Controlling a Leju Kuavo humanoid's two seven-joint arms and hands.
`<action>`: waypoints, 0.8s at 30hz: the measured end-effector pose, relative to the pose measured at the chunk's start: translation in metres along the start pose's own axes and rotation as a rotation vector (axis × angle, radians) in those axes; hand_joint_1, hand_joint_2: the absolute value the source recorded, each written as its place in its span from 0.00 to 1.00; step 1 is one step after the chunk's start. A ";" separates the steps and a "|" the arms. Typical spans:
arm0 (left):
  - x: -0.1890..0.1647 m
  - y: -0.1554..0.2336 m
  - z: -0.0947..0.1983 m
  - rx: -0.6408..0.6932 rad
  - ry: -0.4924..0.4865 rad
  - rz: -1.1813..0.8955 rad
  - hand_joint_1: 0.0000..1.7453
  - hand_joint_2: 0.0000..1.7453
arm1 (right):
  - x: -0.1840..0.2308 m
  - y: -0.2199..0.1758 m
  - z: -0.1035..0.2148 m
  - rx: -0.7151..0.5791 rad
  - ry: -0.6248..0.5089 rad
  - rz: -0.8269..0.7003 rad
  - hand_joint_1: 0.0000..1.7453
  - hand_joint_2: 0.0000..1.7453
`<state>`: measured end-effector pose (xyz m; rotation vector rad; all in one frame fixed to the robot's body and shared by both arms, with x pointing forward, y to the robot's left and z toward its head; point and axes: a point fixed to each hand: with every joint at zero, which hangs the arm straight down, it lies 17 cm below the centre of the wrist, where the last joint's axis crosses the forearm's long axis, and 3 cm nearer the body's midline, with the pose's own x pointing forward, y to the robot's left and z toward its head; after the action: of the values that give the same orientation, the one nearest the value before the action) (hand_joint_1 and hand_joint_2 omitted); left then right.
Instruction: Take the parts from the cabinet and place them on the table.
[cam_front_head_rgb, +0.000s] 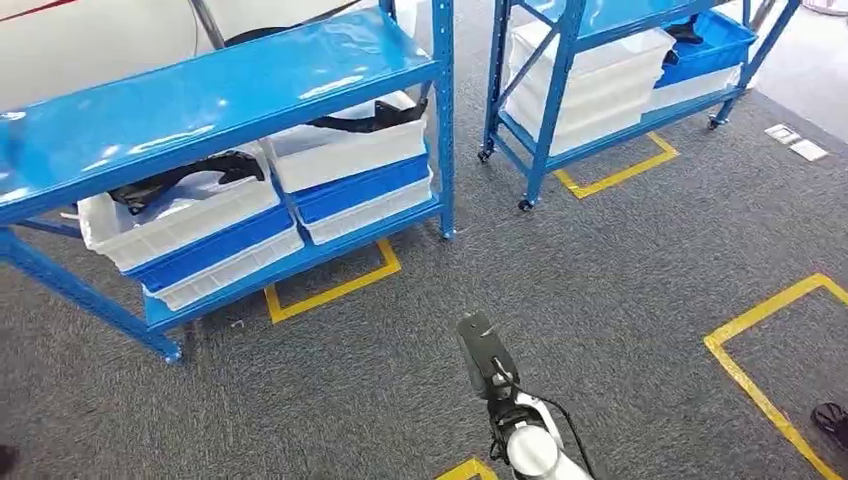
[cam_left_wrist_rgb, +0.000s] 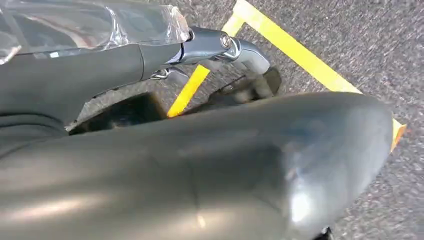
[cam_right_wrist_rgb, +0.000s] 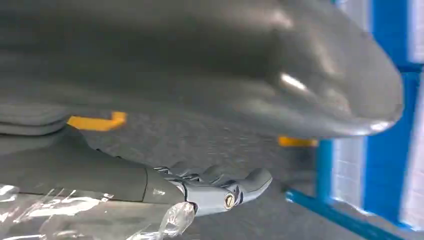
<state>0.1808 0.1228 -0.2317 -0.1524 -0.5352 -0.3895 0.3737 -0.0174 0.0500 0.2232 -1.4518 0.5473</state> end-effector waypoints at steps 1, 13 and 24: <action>0.001 0.000 0.000 0.000 -0.002 -0.002 0.00 0.00 | -0.016 0.000 0.000 -0.003 0.042 0.009 0.00 0.00; -0.001 -0.007 0.000 -0.015 0.009 -0.028 0.00 0.00 | -0.233 -0.019 0.091 -0.055 0.661 0.147 0.00 0.00; -0.004 -0.007 0.001 -0.012 0.012 -0.026 0.00 0.00 | -0.324 -0.017 0.202 -0.065 1.056 0.199 0.00 0.00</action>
<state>0.1747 0.1180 -0.2327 -0.1546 -0.5232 -0.4192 0.1974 -0.1968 -0.2381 -0.2500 -0.4580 0.6356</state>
